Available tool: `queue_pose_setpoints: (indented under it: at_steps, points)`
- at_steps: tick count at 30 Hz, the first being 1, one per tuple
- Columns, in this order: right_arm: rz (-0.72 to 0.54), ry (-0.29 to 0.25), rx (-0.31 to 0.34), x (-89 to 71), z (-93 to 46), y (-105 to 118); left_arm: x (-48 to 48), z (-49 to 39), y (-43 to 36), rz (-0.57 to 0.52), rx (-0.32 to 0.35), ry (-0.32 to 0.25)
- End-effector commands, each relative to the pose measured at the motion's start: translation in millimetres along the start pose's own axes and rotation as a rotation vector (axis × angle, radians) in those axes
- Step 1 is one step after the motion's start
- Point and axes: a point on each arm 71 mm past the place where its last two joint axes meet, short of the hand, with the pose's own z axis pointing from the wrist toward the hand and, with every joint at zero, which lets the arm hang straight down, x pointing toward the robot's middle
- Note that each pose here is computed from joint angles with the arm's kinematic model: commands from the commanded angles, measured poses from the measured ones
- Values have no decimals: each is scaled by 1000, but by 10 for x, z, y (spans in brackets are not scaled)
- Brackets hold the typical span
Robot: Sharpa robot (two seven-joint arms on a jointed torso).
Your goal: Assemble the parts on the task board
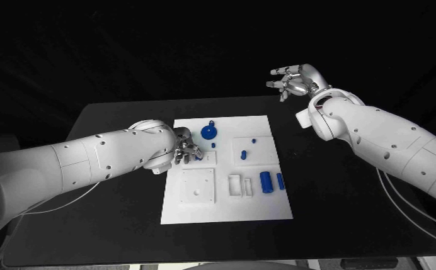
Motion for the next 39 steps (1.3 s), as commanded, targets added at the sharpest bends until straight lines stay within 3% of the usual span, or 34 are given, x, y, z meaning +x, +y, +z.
queue_pose_setpoints:
  at_steps: [1,16,39]
  points:
    - [-2,15,-11,22,1,16,21,6,-41,4,17,1]
    - [-2,21,-10,38,2,12,37,15,-69,16,20,18]
    - [-2,27,-4,50,-9,-18,19,18,-13,25,2,26]
